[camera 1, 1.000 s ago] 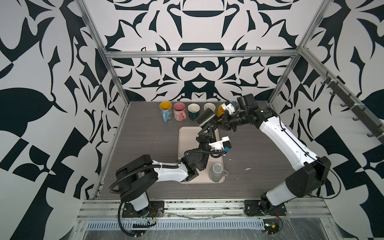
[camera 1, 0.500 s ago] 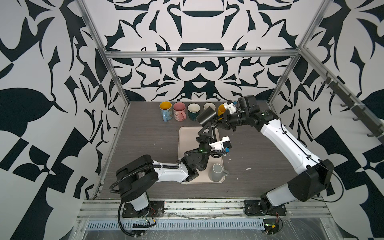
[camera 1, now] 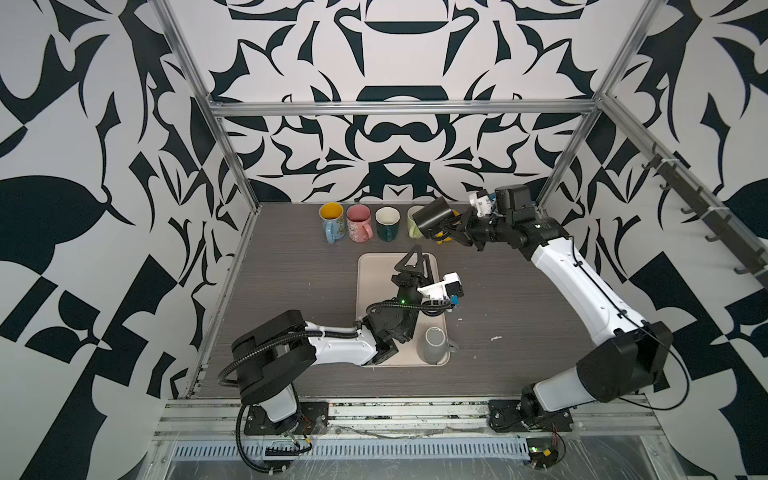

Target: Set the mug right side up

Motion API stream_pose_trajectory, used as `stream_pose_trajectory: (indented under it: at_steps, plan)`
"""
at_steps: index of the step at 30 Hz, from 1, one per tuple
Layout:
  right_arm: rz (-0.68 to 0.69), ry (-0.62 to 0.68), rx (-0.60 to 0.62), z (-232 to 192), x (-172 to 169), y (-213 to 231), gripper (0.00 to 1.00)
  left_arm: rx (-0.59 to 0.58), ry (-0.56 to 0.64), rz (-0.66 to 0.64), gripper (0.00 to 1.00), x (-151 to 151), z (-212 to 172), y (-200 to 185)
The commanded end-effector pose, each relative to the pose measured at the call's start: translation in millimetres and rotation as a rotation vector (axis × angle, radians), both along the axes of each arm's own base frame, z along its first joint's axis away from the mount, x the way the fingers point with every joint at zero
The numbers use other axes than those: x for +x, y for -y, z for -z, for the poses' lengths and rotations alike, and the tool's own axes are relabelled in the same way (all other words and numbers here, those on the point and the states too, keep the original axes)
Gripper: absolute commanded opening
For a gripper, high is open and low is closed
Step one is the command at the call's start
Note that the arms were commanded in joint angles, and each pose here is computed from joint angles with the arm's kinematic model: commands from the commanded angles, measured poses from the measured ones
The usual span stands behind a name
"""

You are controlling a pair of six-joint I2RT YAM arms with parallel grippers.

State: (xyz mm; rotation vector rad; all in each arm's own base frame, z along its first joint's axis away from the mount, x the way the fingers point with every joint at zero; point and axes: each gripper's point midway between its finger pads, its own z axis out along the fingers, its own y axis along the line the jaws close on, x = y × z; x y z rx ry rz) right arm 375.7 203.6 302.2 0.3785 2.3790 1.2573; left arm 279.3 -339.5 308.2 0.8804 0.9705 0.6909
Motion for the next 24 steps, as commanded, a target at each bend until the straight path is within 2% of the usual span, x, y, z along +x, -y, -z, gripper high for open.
stream_pose_trajectory:
  at_steps: [1,9,14,21,24]
  plan:
    - [0.029,0.234,-0.016,-59,1,14,0.00,-0.147,0.022,-0.024,0.55,-6,-30,-23]
    - [0.105,0.222,-0.222,-36,-4,45,0.00,-0.356,-0.037,-0.022,0.59,-7,-49,-51]
    - [0.148,0.215,-0.349,-21,-11,66,0.00,-0.477,-0.190,-0.024,0.59,7,-45,-72]
    - [0.197,0.181,-0.554,4,-21,99,0.00,-0.824,-0.497,0.007,0.59,28,-44,-135]
    - [0.204,0.164,-0.618,16,-21,108,0.00,-0.929,-0.530,0.009,0.59,29,-48,-159]
